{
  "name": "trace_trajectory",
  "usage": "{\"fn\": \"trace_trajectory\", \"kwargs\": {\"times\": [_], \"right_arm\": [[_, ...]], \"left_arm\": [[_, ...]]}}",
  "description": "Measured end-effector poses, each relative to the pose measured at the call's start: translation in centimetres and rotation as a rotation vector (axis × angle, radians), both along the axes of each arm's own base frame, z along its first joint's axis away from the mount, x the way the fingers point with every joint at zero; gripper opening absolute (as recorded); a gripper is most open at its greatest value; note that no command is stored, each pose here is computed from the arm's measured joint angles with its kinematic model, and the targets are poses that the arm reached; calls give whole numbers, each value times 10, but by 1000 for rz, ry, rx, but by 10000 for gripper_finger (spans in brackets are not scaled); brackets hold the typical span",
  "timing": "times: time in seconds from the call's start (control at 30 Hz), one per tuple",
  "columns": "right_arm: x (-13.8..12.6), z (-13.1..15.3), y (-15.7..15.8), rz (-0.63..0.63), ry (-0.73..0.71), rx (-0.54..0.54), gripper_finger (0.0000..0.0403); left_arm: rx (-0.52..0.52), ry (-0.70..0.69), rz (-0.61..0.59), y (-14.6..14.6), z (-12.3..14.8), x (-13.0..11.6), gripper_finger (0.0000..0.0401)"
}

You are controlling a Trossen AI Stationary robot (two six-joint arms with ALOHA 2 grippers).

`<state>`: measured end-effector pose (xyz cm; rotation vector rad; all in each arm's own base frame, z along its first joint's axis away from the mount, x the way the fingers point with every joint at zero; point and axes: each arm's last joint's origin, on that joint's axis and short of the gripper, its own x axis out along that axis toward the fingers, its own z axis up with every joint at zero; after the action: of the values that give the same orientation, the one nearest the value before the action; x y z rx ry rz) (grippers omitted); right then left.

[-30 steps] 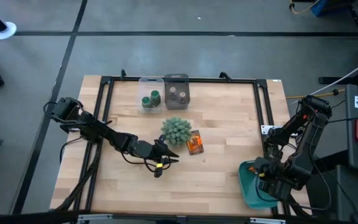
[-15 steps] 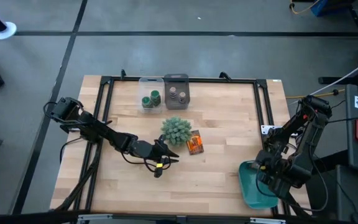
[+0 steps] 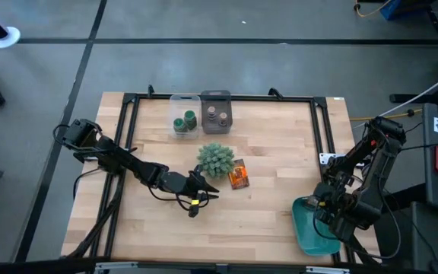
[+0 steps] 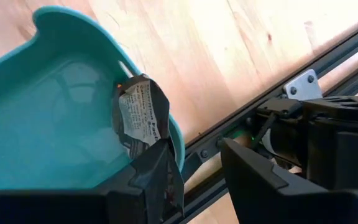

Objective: Sort spices by type
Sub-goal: Put the bottom orange seasoning pack into the blue bin

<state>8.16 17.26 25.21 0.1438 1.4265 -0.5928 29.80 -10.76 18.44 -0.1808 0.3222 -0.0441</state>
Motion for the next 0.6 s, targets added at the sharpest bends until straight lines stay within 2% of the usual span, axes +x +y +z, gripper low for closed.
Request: {"fn": "trace_trajectory", "kwargs": {"times": [0.2,0.6], "right_arm": [[-2,1,-4,0,17,-38,150],[-1,2,-4,0,13,-32,150]], "left_arm": [[0,0,0,0,0,0,75],[0,0,0,0,0,0,75]]}}
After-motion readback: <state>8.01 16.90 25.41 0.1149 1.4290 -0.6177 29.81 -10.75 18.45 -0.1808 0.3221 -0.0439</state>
